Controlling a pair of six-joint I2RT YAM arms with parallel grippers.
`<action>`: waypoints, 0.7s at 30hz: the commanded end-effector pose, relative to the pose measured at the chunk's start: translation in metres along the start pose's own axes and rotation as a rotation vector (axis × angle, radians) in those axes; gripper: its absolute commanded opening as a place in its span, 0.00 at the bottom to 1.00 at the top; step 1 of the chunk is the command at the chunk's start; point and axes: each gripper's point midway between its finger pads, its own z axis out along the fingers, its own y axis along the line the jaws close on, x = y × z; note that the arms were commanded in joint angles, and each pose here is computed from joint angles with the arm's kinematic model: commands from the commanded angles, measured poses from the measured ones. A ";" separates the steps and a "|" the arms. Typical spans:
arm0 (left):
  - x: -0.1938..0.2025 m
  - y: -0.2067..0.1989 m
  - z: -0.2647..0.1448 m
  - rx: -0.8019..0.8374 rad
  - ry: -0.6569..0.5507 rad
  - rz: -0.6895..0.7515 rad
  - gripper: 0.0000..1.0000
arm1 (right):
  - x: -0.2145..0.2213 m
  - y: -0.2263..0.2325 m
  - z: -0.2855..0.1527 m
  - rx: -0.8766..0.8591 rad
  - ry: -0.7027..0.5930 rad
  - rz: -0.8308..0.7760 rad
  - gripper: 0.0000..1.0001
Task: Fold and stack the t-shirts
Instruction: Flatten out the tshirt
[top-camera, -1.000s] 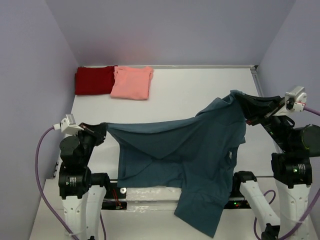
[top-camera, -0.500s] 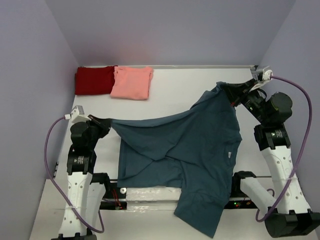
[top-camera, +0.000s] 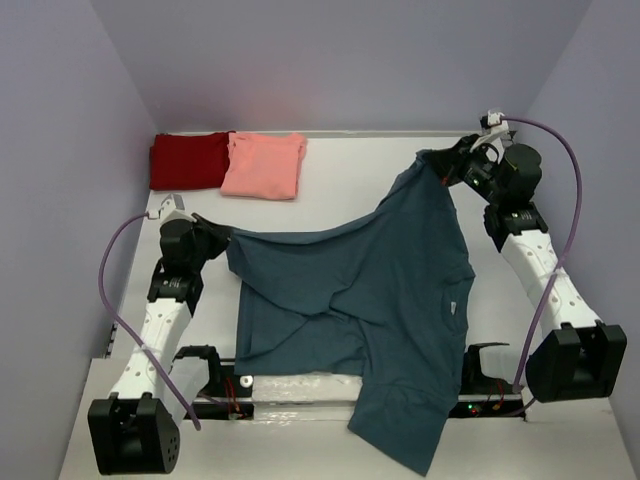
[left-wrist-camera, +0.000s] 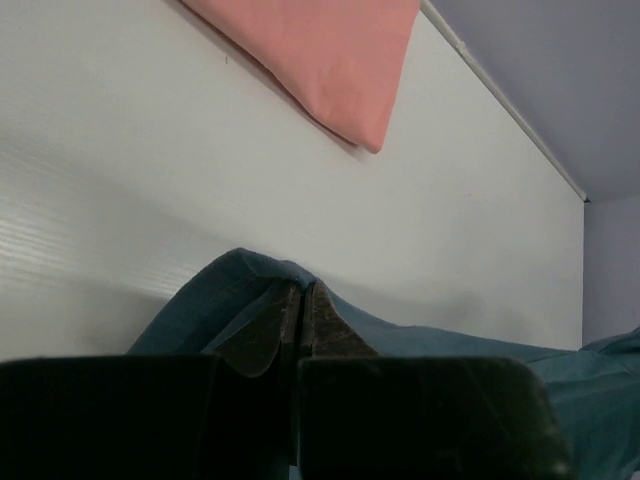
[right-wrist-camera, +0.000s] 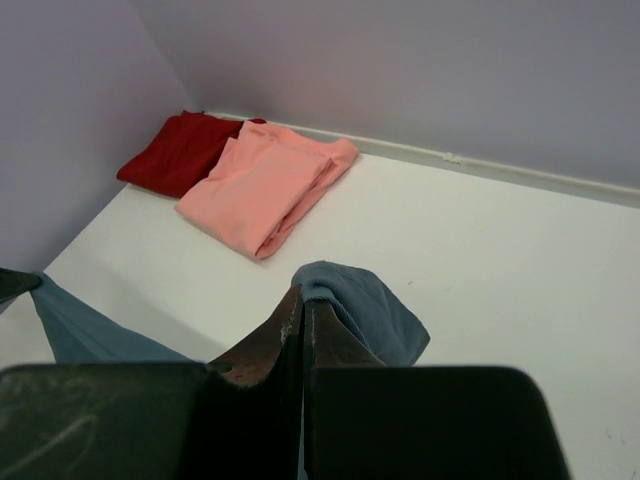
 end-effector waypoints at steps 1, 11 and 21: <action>-0.020 -0.022 0.015 0.063 -0.089 0.040 0.00 | -0.056 0.003 0.015 -0.021 -0.143 -0.109 0.00; -0.019 -0.035 0.068 0.030 -0.050 0.082 0.00 | -0.027 -0.048 0.072 0.051 -0.058 -0.051 0.00; -0.036 -0.046 0.092 0.018 -0.073 0.090 0.00 | 0.016 -0.093 0.109 0.134 0.063 -0.006 0.00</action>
